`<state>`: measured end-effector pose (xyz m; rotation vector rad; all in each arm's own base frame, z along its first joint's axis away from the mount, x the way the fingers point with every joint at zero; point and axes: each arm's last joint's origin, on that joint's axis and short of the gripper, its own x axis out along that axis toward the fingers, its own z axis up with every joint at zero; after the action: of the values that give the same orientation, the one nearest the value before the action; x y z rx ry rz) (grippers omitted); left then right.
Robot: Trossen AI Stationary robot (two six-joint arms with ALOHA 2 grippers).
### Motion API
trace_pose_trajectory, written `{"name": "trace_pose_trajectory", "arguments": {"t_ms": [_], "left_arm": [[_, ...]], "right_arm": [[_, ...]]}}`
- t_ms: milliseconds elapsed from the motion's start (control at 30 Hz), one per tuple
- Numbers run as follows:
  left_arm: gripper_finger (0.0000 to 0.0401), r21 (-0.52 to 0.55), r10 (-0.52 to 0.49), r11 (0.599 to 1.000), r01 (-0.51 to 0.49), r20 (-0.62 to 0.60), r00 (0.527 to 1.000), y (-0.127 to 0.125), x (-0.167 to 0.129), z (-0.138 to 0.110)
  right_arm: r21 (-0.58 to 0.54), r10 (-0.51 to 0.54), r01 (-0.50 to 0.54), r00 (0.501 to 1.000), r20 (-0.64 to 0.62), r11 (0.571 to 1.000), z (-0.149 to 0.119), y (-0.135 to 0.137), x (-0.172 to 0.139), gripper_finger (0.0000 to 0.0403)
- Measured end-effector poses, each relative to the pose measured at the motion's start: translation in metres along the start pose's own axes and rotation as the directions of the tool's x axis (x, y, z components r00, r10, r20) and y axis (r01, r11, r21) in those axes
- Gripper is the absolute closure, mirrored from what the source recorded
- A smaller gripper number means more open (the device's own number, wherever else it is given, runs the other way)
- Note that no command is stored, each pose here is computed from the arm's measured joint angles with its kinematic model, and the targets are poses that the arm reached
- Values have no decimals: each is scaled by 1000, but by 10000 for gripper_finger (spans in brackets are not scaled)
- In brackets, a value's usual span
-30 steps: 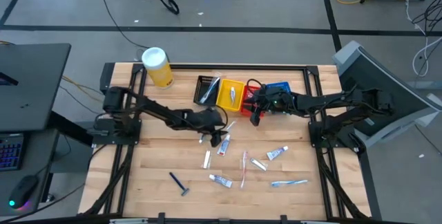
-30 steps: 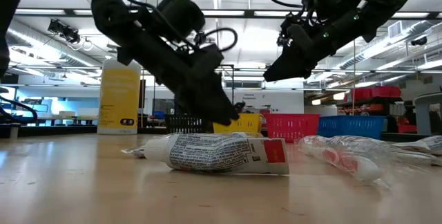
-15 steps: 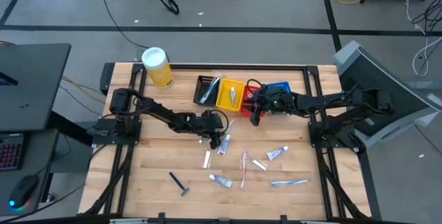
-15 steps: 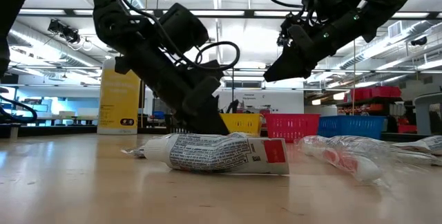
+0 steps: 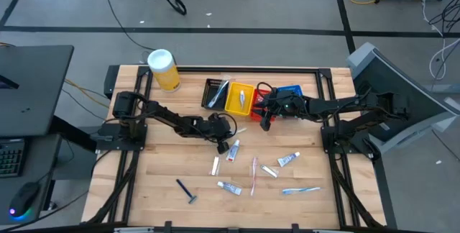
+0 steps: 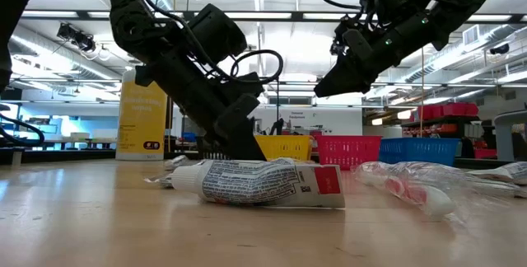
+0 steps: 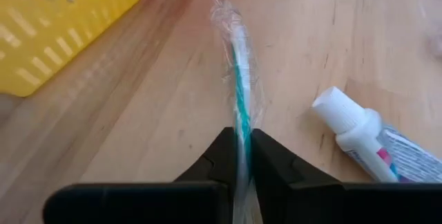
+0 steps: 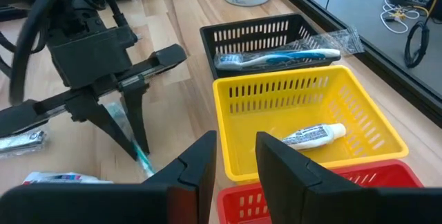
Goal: Pick & Place Travel size toiletries
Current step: Put the green toothbrush into black bin
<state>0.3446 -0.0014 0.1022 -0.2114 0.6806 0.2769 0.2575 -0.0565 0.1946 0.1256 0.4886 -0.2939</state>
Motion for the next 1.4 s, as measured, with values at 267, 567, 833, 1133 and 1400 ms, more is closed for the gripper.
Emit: {"name": "trace_pose_trajectory", "arguments": {"t_ms": [267,567,833,1133,1400], "left_arm": [[343,-89,5,996,9,155,988,-2,-41,39],[365,-217,379,919,-329,260,888,32,-71,65],[329,-332,492,846,-418,182,851,93,-46,63],[361,-285,529,832,-476,151,835,133,-30,56],[314,-193,453,885,-423,150,879,133,-29,56]], "right_arm": [[0,0,0,1000,0,1000,0,0,0,290],[1,2,-2,1000,19,1000,2,0,0,290],[1,2,-2,1000,21,1000,2,0,0,290],[1,2,-2,1000,21,1000,2,0,0,290],[1,2,-2,1000,21,1000,2,0,0,290]]}}
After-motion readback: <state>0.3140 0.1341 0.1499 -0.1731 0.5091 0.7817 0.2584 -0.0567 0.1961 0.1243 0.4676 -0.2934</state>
